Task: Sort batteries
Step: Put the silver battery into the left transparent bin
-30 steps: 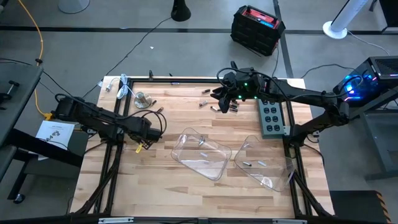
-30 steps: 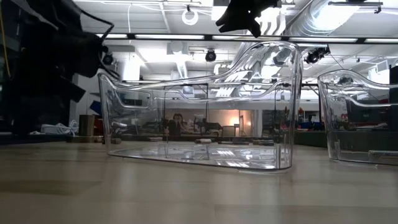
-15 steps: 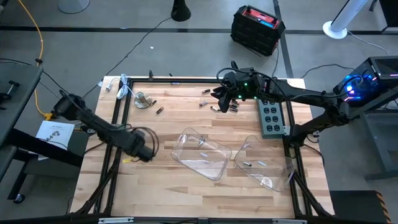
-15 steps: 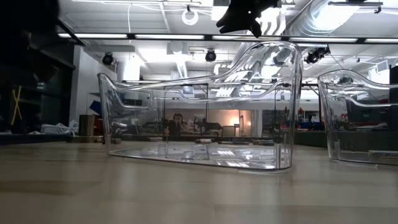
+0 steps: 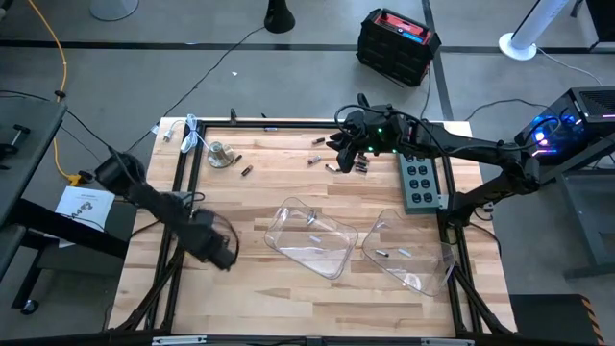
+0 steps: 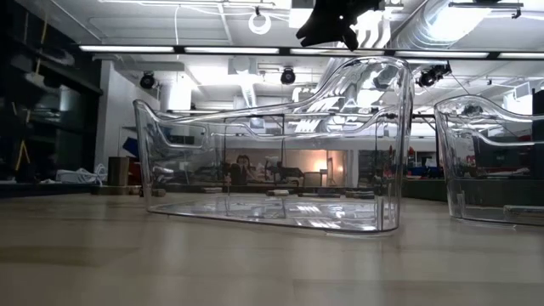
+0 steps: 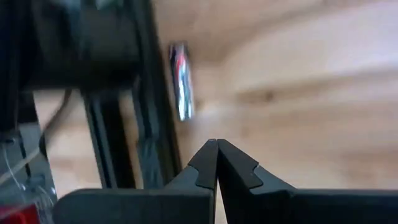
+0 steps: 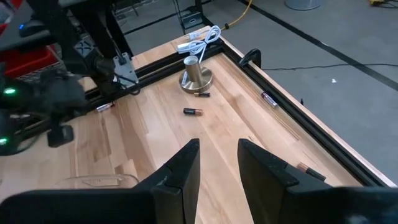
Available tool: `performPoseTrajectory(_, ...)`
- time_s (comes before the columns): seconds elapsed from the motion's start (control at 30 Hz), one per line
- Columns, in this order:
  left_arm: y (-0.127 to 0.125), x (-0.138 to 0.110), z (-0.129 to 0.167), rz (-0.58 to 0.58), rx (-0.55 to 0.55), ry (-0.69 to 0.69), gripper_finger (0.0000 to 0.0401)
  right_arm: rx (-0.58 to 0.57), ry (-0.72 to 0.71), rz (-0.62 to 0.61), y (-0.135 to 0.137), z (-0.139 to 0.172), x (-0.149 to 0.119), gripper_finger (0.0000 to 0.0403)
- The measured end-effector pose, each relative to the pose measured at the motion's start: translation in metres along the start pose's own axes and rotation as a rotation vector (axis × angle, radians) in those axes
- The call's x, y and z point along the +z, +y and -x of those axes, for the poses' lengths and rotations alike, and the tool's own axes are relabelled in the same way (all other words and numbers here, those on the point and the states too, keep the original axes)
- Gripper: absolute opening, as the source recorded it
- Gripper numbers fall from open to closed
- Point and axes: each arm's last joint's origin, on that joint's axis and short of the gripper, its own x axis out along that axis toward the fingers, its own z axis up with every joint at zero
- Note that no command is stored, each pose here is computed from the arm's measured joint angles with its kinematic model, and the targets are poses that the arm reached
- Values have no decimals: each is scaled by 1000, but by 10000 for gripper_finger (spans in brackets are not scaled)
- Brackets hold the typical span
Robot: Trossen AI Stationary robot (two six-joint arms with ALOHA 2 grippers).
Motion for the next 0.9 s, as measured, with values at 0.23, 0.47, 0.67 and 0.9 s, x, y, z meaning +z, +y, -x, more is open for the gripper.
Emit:
performPoseTrajectory(0.23, 12, -27, 15, 111, 293, -156, 0, -17, -4, -5, -3, 0, 1, 100)
performPoseTrajectory(0.47, -11, -25, -19, 136, 231, -145, 0, -36, -8, -55, -15, -1, 3, 100)
performPoseTrajectory(0.67, -11, -12, -35, 139, 327, -245, 0, -40, -9, -79, -18, -1, 4, 100)
performPoseTrajectory(0.9, -9, -5, -49, 145, 368, -294, 0, -39, -14, -117, -18, -1, 4, 100)
